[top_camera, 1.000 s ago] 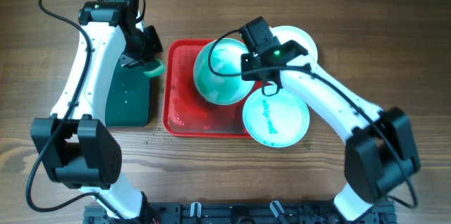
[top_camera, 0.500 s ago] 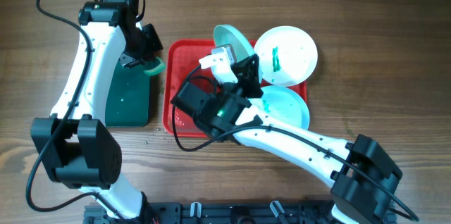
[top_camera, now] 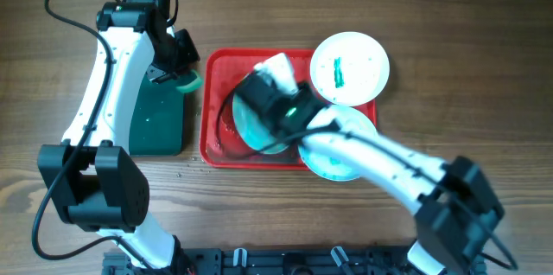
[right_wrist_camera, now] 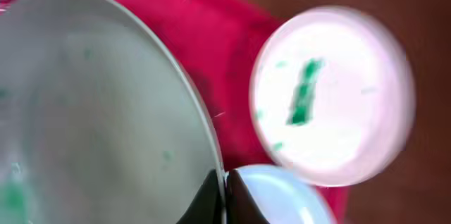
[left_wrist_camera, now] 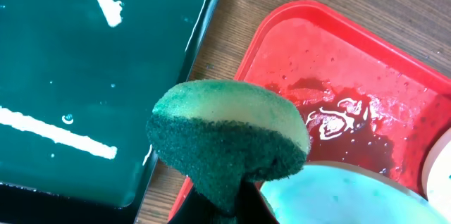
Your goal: Clean dirty plates on tray and stack at the side
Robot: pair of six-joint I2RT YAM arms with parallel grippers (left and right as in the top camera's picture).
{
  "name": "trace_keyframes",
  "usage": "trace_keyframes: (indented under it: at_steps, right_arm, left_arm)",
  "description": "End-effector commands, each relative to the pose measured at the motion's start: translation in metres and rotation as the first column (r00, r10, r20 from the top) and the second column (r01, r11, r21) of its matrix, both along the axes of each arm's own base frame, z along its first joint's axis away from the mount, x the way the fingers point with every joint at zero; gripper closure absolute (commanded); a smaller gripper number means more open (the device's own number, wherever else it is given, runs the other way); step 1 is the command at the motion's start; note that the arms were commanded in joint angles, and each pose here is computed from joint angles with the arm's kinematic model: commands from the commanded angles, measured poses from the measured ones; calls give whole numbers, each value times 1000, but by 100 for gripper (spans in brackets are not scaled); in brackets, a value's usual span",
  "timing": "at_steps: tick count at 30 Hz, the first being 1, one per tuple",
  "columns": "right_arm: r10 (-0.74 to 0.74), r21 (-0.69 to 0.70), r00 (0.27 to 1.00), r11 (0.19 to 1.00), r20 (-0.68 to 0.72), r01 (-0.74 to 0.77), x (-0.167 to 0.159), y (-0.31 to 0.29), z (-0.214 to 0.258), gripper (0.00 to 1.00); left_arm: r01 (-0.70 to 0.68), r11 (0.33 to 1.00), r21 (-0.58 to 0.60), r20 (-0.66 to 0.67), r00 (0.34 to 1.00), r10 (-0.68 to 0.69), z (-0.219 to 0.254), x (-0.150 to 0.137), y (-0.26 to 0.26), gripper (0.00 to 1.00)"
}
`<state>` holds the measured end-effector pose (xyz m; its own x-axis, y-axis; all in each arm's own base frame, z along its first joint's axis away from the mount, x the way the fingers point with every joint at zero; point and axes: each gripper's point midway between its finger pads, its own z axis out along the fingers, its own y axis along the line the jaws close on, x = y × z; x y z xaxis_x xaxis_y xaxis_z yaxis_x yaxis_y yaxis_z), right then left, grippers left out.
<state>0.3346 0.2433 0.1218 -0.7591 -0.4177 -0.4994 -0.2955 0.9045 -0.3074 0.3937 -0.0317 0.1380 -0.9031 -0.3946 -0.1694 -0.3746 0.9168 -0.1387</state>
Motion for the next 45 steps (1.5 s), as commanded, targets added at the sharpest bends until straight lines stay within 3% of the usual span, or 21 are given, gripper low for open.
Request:
trace_keyframes:
  at_steps: [1,4,7,9,12,14,16,22,23,25,26,29,31,32,34,37,42,44,45]
  right_arm:
    - [109,431,980,902,-166,-27,8,-9,40,96]
    - [-48,589,982,795,-184,149,43,-97,71,96]
    - [-315,569,911,711,-268,413,52,-202,60,96]
    - [-538,491,778,607,-325,625,37,-282,42,96]
    - [-707,432,615,461,-349,775,7,-362,10,96]
    - [-757,435,545,380,-361,816,-9,-390,-14,96]
    - [-777,429,516,354,-360,831,-20,-398,-39,95]
    - [-781,438,522,358,-344,825,-39,-387,-99,95]
    - [-779,436,522,358,-348,826,-40,-386,-100,76]
    - [-751,471,550,359,-366,805,-35,-379,-97,53]
    - [-714,506,594,382,-370,773,-28,-372,-88,46]
    - [-590,623,700,384,-403,682,-12,-344,-34,46]
    - [-400,705,825,442,-398,554,-10,-293,-11,49]
    - [-334,688,843,488,-422,538,-16,-272,-15,49]
    - [-248,592,836,609,-490,528,-34,-235,-34,49]
    - [-265,388,811,773,-522,502,-49,-215,-56,49]
    - [-282,236,781,848,-557,474,-59,-194,-82,53]
    - [-296,182,762,862,-576,473,-62,-196,-95,58]
    - [-302,167,749,862,-590,479,-63,-197,-101,66]
  left_arm:
    - [-19,1000,8,21,1000,19,6,3,3,96]
    - [-8,1000,4,30,1000,8,7,4,-8,96]
    - [30,1000,2,51,998,-30,8,8,-24,96]
    - [50,999,1,61,997,-50,9,9,-32,96]
    - [64,998,-2,83,995,-63,10,13,-39,96]
    - [67,998,-3,100,993,-66,12,17,-41,96]
    - [67,998,-3,108,992,-66,12,19,-41,96]
    - [67,998,-4,114,991,-67,13,20,-41,96]
    - [67,998,-4,114,991,-67,13,20,-41,96]
    - [67,998,-4,114,991,-67,13,20,-41,96]
    - [67,998,-4,114,991,-67,13,20,-41,96]
    - [69,998,-4,113,991,-69,12,20,-42,96]
    - [96,995,-2,109,989,-95,11,18,-51,96]
    - [136,991,5,104,985,-136,9,14,-59,96]
    - [202,979,20,87,975,-203,1,7,-72,96]
    - [256,966,35,68,964,-258,-9,0,-83,96]
    - [255,966,34,80,963,-257,-9,3,-84,96]
    - [255,966,34,90,962,-258,-9,5,-85,96]
    - [255,966,34,93,962,-257,-8,6,-85,96]
